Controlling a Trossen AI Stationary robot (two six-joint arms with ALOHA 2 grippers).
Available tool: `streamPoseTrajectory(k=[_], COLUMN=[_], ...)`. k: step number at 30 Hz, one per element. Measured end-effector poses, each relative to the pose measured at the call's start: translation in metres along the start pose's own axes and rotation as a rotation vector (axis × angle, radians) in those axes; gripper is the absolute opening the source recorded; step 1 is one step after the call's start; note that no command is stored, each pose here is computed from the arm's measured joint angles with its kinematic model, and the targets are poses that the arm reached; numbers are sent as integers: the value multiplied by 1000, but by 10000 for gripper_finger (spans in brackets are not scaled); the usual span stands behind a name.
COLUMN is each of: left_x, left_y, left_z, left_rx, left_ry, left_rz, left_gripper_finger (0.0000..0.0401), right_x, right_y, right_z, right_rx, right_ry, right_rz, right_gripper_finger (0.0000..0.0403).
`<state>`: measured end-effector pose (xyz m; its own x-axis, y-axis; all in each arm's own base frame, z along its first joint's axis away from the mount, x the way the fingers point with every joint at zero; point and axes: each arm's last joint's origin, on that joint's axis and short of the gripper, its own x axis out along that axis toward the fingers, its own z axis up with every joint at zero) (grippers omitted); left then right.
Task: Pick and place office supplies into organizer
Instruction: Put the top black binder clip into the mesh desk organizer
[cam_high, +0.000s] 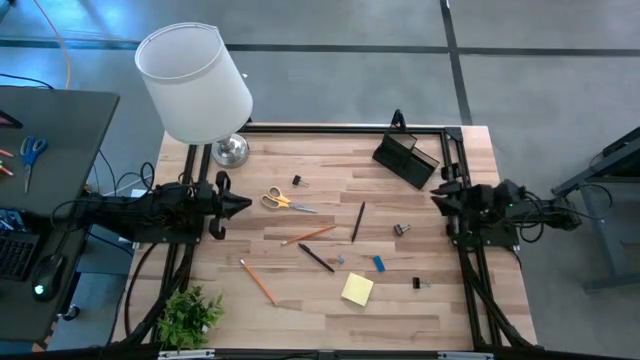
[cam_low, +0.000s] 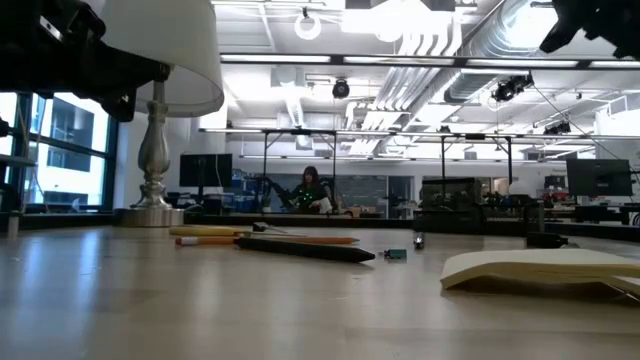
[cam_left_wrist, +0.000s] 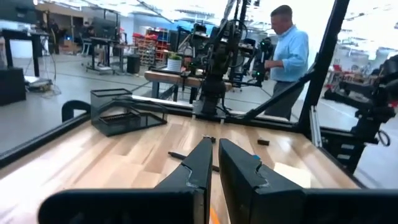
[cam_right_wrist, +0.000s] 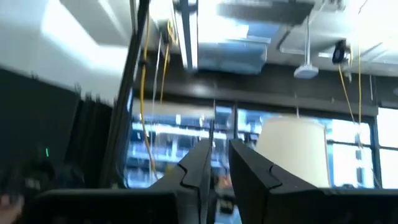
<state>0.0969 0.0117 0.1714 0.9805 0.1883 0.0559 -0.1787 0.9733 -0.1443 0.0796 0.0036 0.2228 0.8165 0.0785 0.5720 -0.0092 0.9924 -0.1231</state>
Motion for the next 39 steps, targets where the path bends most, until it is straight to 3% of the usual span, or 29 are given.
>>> streamPoseTrajectory(k=[5, 11, 18, 27, 35, 39], left_x=[0, -1, -4, 6, 37, 48], left_y=[0, -3, -6, -9, -15, -16], left_z=[2, 16, 29, 46, 42, 34], left_rx=[-18, -26, -39, -2, 66, 57], left_ry=[-19, -163, -283, -210, -19, 36], left_rz=[-8, -72, -122, -91, -203, -227], left_gripper_finger=[19, 19, 19, 19, 24, 64], right_x=[0, 0, 2, 27, 41, 51], right_y=[0, 0, -5, -9, -4, 2], right_z=[2, 1, -7, -30, -59, -66], right_rx=[4, 0, -4, 44, 75, 78], right_ry=[-18, -12, 86, 671, 1109, 1217], right_rz=[0, -9, -171, -314, -290, -237], right_gripper_finger=[53, 52, 53, 110, 201, 238])
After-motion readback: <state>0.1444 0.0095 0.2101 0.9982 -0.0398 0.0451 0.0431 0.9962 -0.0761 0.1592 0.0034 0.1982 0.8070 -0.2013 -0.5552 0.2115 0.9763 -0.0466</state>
